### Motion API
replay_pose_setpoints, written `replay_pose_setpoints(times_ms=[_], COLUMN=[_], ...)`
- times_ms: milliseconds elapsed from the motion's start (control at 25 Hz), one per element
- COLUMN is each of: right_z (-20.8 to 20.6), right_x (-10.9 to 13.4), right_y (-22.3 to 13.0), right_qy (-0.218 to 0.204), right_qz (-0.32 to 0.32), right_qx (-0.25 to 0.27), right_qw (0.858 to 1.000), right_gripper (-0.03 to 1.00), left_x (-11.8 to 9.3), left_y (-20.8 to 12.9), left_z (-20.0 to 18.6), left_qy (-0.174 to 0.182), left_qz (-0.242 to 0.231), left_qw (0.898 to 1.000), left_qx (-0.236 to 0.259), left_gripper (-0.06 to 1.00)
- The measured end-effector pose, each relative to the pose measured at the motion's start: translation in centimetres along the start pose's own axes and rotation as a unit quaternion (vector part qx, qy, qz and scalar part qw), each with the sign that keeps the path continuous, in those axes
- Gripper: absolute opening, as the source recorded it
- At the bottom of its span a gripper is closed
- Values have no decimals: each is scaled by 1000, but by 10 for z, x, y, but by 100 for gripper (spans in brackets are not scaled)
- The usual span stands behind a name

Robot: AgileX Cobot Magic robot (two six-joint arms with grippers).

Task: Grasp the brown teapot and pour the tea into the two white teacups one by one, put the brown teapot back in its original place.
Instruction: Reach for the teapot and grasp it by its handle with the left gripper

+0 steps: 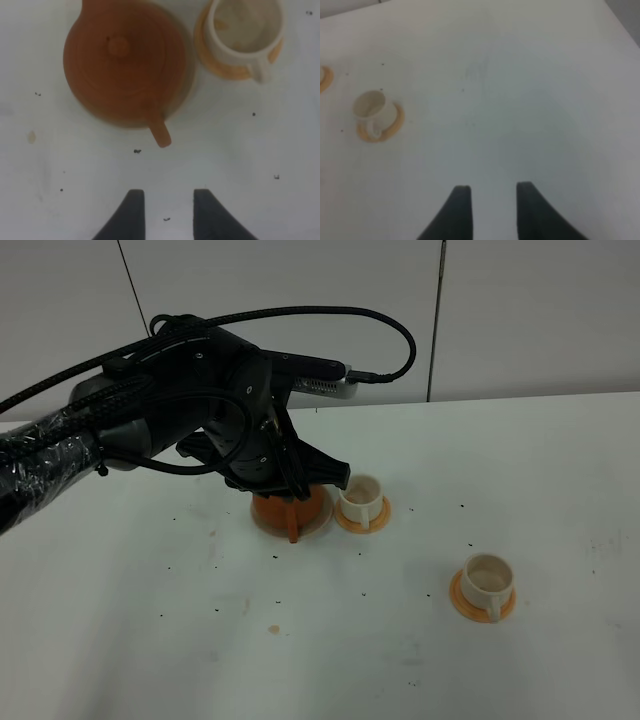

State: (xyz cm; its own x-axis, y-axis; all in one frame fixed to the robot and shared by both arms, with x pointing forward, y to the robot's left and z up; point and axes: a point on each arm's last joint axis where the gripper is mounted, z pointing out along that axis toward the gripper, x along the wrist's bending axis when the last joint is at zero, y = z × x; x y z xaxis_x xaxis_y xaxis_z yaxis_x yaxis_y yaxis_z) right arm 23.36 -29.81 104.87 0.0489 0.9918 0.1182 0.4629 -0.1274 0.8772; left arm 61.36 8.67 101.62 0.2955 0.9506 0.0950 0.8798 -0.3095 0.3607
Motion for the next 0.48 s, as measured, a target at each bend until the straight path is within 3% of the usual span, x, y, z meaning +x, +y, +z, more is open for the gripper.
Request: replay_pose_setpoints(times_ms=[480], right_z=[0], right_x=[0], right_y=[0], right_qy=[0], right_qz=[-1], right_qx=[0], right_qw=[1000], right_gripper=[22], left_x=[0], left_y=[2], left_z=[0], left_qy=[1], left_qz=[-1], left_qw=[1000], left_qx=[-13], left_gripper=[31])
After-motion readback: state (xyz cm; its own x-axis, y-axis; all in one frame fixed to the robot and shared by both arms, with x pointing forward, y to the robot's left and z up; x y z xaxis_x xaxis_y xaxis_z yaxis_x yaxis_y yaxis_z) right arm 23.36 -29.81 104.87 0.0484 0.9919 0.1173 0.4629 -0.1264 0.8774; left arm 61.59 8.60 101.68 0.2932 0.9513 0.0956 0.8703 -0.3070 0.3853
